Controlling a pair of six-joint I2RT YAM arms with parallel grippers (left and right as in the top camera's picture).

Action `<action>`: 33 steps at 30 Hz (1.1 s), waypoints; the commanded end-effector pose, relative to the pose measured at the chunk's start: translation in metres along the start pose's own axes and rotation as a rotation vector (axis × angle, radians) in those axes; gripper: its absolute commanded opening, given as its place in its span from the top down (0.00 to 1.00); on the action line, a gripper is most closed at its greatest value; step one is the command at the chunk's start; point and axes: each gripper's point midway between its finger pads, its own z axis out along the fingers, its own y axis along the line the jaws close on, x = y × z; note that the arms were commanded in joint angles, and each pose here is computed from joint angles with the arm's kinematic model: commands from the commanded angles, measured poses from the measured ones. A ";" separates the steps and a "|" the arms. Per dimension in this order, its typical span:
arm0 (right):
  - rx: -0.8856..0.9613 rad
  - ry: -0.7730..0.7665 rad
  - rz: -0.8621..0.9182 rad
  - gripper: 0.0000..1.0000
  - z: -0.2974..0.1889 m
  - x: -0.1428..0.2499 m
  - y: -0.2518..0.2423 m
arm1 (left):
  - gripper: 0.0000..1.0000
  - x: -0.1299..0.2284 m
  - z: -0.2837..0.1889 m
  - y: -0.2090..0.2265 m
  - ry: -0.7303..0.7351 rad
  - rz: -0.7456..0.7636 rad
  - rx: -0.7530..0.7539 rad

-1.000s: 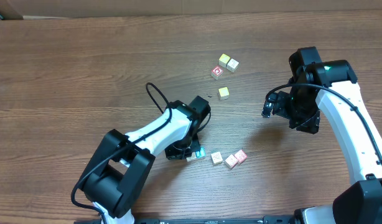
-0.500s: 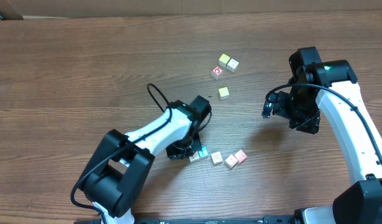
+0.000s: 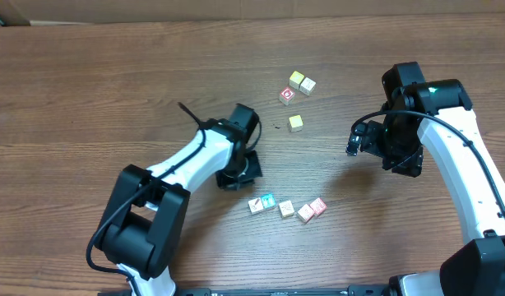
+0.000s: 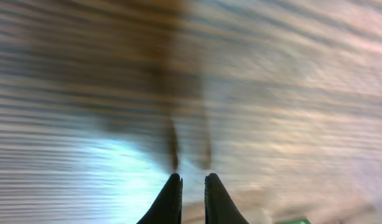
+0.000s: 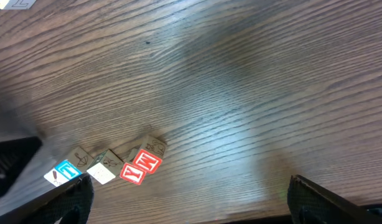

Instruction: Flip 5 blocks

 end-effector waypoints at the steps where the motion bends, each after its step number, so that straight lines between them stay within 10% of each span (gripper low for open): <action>1: -0.024 -0.035 -0.010 0.00 -0.012 -0.002 0.004 | 0.94 0.021 0.005 -0.028 0.057 0.086 0.052; 33: -0.021 -0.030 -0.013 0.00 -0.012 0.000 0.003 | 0.94 0.040 0.011 -0.038 0.059 0.047 0.012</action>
